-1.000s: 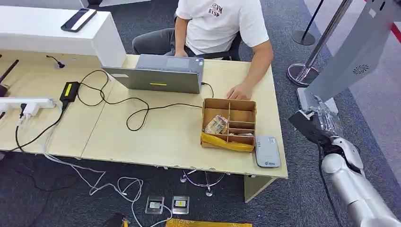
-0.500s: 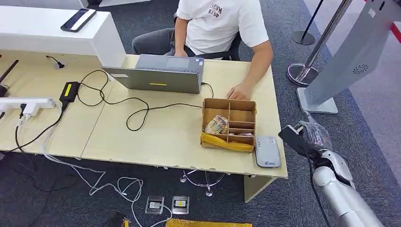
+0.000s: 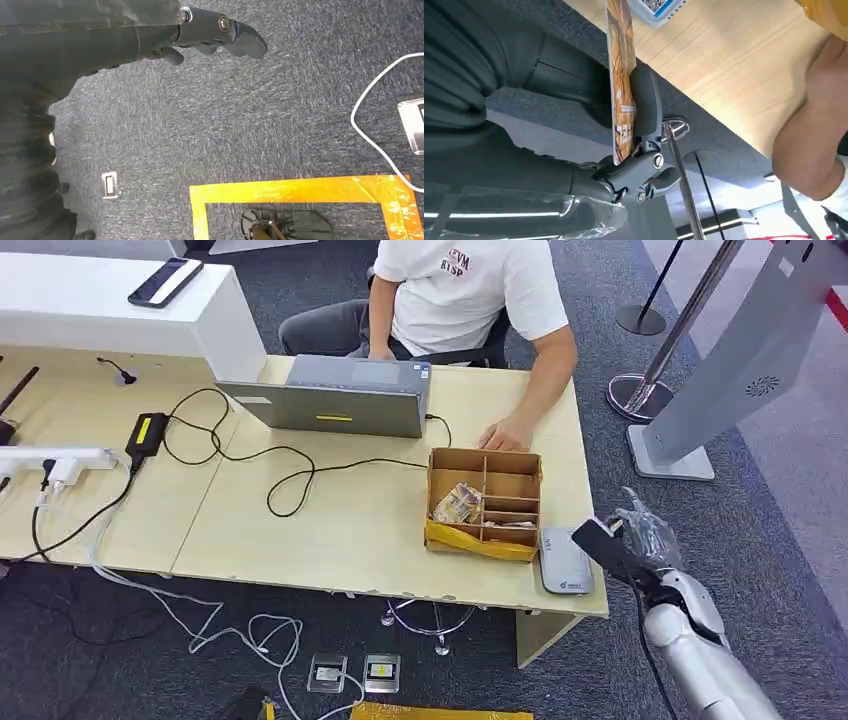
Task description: Pass the card to the sensor for recognition and then transmit it.
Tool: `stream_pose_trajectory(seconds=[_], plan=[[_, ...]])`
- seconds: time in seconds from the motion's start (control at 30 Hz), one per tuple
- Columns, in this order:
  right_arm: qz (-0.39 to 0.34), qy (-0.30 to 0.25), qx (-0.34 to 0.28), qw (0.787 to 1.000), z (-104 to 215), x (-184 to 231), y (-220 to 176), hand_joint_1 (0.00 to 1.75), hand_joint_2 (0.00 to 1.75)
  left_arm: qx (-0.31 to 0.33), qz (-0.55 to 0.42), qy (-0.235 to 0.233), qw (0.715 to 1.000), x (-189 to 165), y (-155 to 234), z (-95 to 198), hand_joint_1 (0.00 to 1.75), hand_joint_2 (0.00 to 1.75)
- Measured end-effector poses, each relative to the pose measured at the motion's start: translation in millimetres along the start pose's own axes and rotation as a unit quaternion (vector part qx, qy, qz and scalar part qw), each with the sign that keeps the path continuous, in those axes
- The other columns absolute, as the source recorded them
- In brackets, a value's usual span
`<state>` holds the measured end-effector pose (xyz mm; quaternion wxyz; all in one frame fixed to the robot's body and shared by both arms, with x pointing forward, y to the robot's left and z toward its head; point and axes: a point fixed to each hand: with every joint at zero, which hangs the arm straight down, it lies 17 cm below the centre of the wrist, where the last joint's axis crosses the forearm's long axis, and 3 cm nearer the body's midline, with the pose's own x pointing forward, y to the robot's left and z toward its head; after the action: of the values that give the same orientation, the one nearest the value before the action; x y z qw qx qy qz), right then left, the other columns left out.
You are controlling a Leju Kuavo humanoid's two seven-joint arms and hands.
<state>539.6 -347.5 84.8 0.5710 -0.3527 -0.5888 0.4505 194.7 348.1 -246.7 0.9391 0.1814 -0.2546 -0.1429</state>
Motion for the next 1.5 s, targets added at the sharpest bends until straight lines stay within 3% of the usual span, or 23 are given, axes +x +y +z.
stream_pose_trajectory(seconds=[1.5], plan=[[-0.019, -0.026, 0.048, 0.998, 14, 41, 48, 1.75, 1.75, -0.002, -0.002, -0.003, 1.0, 3, -2, 0, 0.0, 1.75]])
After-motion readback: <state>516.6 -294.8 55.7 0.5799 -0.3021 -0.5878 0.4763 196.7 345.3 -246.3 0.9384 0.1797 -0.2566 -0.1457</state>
